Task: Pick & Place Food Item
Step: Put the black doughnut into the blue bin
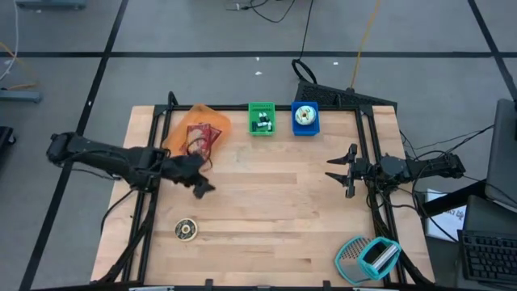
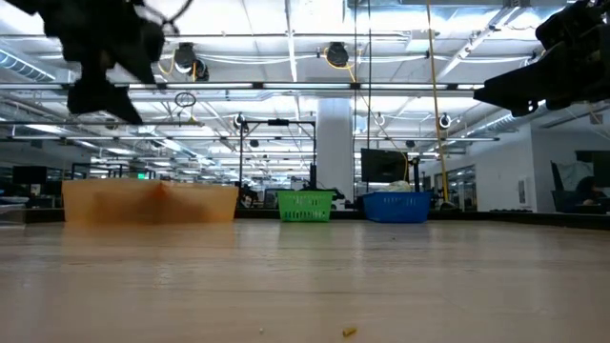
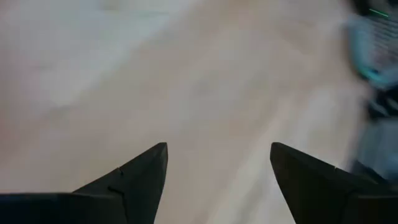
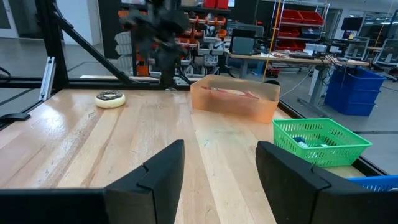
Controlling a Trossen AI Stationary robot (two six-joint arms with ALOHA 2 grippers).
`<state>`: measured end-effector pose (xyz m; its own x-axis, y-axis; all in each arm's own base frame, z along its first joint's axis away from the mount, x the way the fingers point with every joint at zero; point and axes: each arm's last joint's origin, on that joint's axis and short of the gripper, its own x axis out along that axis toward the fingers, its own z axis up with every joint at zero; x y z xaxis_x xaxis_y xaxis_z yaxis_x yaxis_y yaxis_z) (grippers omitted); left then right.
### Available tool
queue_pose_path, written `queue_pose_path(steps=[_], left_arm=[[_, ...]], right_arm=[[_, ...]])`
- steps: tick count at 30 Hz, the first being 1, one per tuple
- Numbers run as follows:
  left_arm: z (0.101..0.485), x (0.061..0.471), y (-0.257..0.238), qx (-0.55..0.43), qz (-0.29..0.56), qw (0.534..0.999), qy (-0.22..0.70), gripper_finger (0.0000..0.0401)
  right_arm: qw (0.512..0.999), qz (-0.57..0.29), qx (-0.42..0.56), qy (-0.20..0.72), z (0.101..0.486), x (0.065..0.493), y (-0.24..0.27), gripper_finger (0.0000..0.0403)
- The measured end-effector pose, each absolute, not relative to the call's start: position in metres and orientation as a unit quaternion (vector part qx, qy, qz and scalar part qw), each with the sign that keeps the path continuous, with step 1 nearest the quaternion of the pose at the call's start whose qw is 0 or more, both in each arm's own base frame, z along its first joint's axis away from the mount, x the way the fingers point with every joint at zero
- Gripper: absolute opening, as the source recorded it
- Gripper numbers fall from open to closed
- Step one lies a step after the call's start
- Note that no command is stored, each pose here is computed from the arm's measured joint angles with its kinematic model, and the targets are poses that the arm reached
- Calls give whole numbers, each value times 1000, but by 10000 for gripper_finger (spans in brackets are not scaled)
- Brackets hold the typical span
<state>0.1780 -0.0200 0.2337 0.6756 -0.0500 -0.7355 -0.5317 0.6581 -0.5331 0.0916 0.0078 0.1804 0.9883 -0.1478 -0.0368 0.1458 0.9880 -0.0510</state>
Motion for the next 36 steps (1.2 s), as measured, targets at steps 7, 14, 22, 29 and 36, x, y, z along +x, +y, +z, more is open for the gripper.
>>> queue_pose_path(steps=[7,14,22,29,36], left_arm=[[256,197,-89,-334,5,862,380,285],[225,191,-138,-366,72,727,577,285],[190,169,-151,-288,214,650,670,285],[178,173,-154,-257,223,654,676,285],[162,175,-158,-226,214,623,717,285]], right_arm=[[997,-74,-24,20,180,92,8,187],[997,-74,-24,20,180,92,8,187],[997,-74,-24,20,180,92,8,187],[997,-74,-24,20,180,92,8,187],[997,-74,-24,20,180,92,8,187]])
